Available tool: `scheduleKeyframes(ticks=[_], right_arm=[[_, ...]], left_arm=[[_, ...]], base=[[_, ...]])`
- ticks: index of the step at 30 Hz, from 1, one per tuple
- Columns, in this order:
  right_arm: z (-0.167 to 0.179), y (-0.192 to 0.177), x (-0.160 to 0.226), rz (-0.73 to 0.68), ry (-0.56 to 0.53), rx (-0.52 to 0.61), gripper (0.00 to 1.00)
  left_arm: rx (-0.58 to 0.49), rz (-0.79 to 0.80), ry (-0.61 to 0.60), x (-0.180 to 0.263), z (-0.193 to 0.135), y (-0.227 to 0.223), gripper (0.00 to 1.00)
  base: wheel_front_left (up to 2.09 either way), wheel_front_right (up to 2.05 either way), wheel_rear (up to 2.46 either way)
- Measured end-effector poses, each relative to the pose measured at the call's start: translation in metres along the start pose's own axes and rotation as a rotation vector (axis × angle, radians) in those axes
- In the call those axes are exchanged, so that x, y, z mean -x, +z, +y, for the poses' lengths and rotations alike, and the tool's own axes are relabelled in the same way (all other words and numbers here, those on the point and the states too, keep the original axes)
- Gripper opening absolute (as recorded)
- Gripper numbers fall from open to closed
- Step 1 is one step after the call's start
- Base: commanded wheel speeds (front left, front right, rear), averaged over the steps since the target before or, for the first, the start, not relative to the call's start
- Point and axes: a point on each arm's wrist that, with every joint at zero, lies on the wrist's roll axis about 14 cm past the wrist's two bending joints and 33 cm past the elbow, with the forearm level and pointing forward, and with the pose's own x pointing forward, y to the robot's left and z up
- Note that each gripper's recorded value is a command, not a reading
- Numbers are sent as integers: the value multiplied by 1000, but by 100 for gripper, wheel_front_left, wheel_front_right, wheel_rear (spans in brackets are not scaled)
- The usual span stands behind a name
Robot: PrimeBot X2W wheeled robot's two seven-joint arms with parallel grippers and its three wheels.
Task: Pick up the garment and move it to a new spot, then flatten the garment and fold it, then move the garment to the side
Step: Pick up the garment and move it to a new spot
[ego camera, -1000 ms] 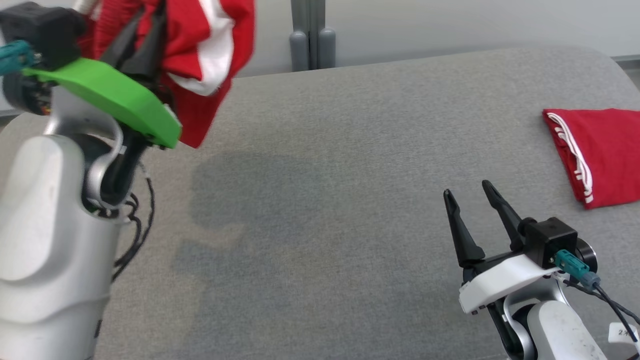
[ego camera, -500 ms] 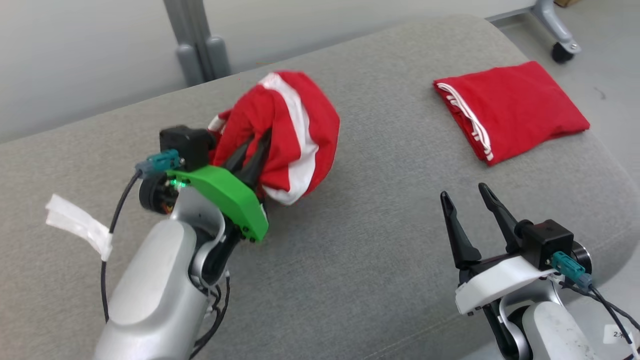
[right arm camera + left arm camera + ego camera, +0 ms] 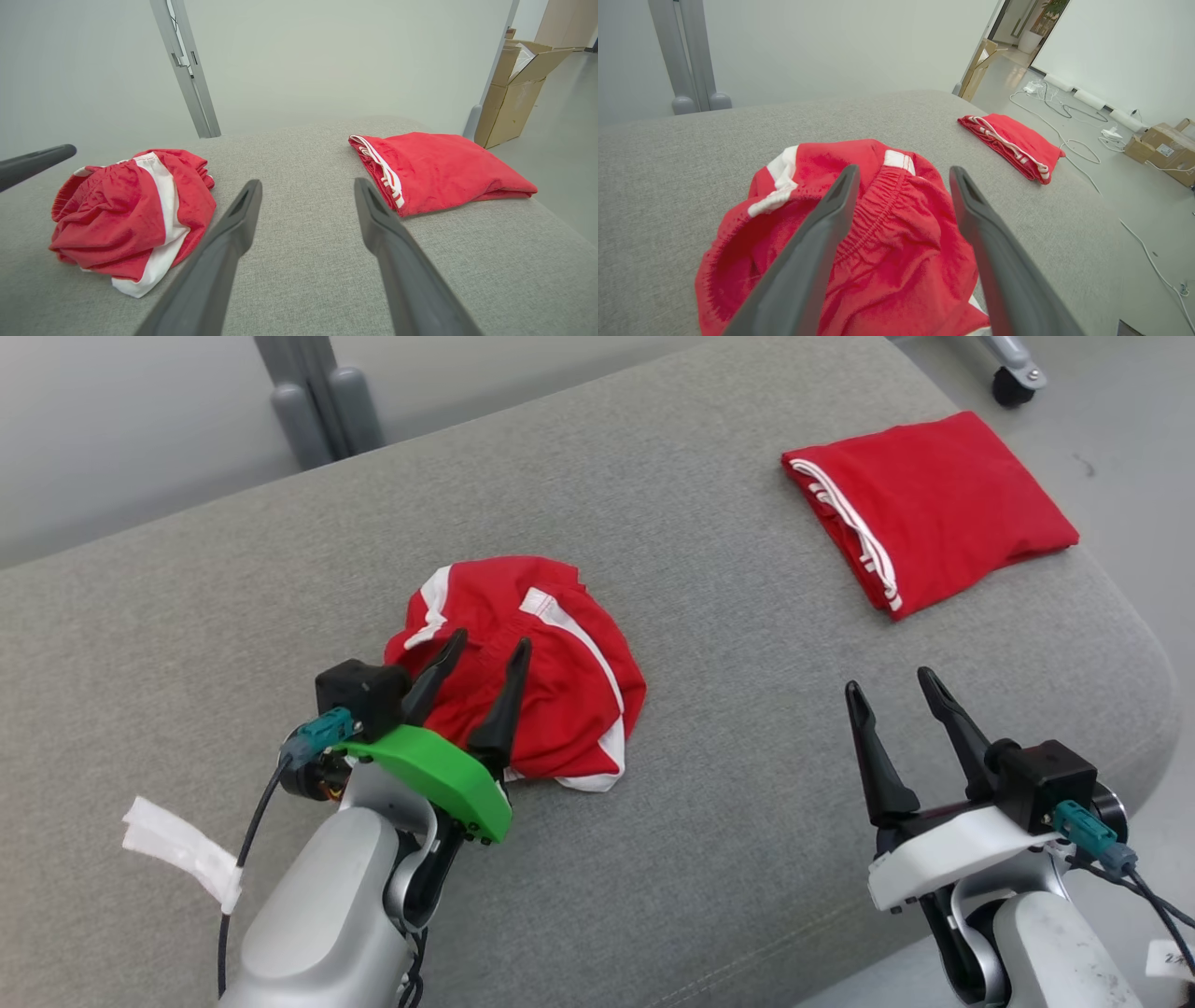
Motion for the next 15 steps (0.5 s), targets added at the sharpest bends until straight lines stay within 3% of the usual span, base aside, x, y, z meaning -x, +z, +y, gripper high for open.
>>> scheduleKeyframes(ticks=[5, 15], right_arm=[[15, -2, -10, 4, 52, -3, 100], [53, 6, -24, -22, 182, -4, 100]], left_arm=[[14, -135, 95, 35, 30, 21, 100], [-73, -342, 474, 162, 100, 66, 100]], base=[[0, 0, 0], [0, 0, 0]])
